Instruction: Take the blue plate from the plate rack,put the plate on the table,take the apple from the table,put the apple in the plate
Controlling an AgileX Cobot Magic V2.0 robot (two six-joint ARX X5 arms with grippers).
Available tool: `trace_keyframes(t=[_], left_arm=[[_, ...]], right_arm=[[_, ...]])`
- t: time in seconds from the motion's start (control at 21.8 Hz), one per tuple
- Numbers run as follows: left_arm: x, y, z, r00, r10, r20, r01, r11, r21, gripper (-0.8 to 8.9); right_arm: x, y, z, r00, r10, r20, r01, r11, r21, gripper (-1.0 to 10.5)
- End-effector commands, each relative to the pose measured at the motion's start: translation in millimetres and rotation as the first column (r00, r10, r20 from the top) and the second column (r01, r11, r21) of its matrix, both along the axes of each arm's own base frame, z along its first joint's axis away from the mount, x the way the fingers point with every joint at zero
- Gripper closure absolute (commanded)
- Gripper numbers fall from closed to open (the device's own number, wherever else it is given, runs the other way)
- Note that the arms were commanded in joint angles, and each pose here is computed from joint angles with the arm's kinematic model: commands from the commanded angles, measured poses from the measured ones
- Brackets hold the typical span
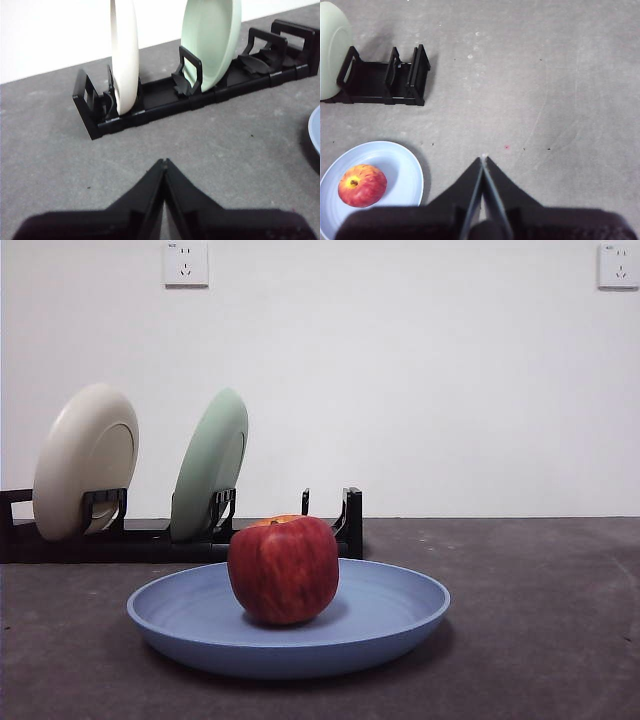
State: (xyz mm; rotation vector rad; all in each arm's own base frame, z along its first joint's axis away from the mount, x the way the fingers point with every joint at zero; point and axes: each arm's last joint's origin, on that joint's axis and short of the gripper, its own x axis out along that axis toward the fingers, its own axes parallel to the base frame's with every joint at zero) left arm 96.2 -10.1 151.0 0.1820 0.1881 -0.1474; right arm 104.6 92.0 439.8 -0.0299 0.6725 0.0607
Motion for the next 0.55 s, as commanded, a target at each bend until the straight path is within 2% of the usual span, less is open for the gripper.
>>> trace_keyframes(t=[0.05, 0.55], left_arm=[[1.3, 0.2, -4.4, 1.0, 0.008, -0.02, -0.008, 1.0, -0.007, 8.16], [3.3, 0.0, -8.4, 0.998, 0.008, -0.069, -0.008, 1.0, -0.002, 8.17]], right_arm=[[-0.7, -0.7, -2.7, 1.0, -0.008, -0.015, 0.008, 1.0, -0.014, 9.5], [0.5, 0.6, -3.3, 1.0, -0.009, -0.019, 0.008, 1.0, -0.018, 9.5]])
